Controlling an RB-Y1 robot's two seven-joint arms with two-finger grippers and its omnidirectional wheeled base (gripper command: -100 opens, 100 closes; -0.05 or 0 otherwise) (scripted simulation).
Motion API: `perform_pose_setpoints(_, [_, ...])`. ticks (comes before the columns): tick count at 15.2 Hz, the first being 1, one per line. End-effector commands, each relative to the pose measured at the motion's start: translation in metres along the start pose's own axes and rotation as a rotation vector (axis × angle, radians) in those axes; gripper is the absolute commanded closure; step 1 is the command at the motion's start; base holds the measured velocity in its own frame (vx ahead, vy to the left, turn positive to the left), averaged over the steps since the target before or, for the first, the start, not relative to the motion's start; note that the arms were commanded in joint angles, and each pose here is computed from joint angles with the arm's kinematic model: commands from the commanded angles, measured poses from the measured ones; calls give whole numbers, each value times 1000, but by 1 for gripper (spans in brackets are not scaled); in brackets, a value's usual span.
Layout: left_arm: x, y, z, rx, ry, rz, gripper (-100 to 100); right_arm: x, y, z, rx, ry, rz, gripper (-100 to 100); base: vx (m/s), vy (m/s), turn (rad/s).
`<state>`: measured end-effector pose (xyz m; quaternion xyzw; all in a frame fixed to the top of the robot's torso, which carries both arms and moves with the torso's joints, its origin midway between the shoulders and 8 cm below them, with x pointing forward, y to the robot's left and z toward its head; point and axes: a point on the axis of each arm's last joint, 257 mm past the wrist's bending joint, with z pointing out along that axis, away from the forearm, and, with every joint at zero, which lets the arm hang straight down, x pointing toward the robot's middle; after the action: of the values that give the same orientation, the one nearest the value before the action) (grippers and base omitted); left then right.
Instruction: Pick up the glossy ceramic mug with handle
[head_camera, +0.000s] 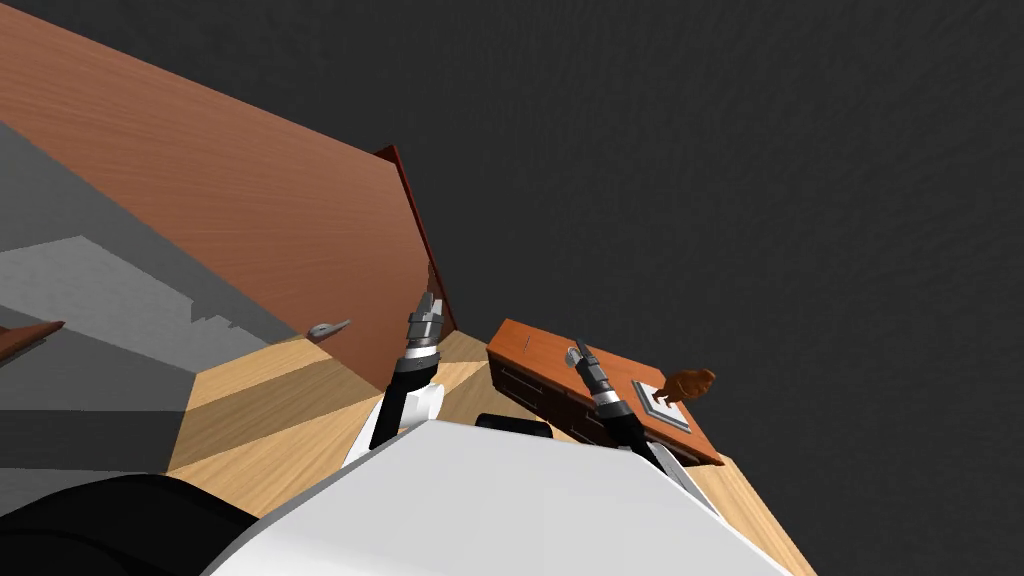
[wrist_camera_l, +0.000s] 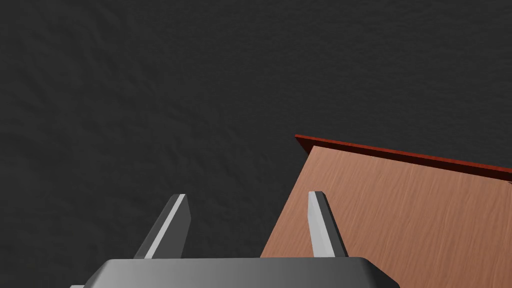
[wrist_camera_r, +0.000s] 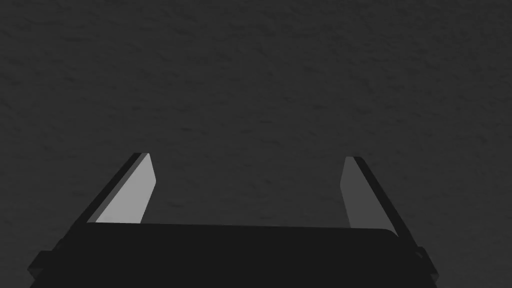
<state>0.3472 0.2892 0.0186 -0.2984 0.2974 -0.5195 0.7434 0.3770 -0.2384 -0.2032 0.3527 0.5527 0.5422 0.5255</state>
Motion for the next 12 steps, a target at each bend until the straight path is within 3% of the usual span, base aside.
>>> perform_pose_setpoints(1, [0, 0, 0, 0, 0, 0, 0, 2, -19, -5, 45, 12, 2, -100, 13, 43, 73])
perform_pose_setpoints(5, [0, 0, 0, 0, 0, 0, 0, 8, -80, -34, 190, 78, 5, -100, 17, 65, 247])
perform_pose_setpoints(12, [0, 0, 0, 0, 0, 0, 0, 5, -146, -79, 359, 134, 4, -100, 16, 56, 167])
